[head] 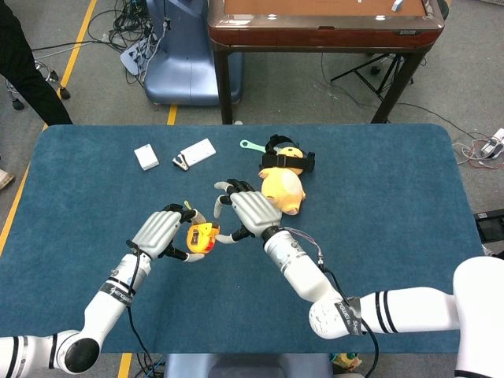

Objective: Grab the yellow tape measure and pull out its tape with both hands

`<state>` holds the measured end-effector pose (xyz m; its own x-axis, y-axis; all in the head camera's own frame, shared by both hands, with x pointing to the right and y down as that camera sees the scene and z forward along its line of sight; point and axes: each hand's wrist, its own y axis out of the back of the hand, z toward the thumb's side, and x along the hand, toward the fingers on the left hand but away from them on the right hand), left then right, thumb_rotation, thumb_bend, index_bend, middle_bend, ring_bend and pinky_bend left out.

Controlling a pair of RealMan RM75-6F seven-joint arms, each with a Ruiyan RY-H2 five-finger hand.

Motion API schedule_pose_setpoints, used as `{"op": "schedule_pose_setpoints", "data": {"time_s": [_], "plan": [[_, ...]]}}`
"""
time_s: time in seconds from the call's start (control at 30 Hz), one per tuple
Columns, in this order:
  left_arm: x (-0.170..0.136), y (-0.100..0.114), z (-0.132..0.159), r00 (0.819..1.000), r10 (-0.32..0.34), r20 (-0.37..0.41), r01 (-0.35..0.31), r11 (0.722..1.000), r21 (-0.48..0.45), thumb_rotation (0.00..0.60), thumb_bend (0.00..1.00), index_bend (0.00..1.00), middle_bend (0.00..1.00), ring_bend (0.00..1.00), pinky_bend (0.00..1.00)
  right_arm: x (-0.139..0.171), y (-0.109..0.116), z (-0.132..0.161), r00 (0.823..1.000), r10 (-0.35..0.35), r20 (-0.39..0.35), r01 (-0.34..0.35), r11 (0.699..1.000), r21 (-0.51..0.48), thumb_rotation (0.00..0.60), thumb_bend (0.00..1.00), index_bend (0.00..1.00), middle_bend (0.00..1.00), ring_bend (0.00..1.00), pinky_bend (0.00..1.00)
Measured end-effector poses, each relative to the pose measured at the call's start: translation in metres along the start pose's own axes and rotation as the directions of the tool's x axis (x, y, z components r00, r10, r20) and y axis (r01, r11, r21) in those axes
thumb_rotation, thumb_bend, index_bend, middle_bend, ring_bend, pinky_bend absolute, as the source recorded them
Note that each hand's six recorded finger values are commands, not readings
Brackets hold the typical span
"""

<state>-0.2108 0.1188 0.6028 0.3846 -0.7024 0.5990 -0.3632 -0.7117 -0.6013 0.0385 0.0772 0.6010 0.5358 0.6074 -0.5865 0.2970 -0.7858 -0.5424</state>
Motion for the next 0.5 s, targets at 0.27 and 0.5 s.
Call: {"op": "schedule_pose_setpoints", "data": {"time_s": [0.27,0.5], "plan": [[0.0006,-0.0002,0.0028,1.000,0.000,0.009,0.000,1.000,0.002,0.600,0.15,0.49,0.47,0.30,0.13,-0.0024,-0.0083,0.0043,1.000,0.028,-0.008,-0.028,1.000,0.007,0.600,0.26,0.47,0.12,0.02,0.01],[0.0009,0.0023,-0.0011,1.000,0.009,-0.002,-0.009,1.000,0.003,0.600,0.15,0.49,0.47,0.30,0.13,-0.0008,-0.0096,0.0035,1.000,0.030,-0.005,-0.030,1.000,0.009,0.600,0.33,0.53,0.15,0.02,0.01]]}}
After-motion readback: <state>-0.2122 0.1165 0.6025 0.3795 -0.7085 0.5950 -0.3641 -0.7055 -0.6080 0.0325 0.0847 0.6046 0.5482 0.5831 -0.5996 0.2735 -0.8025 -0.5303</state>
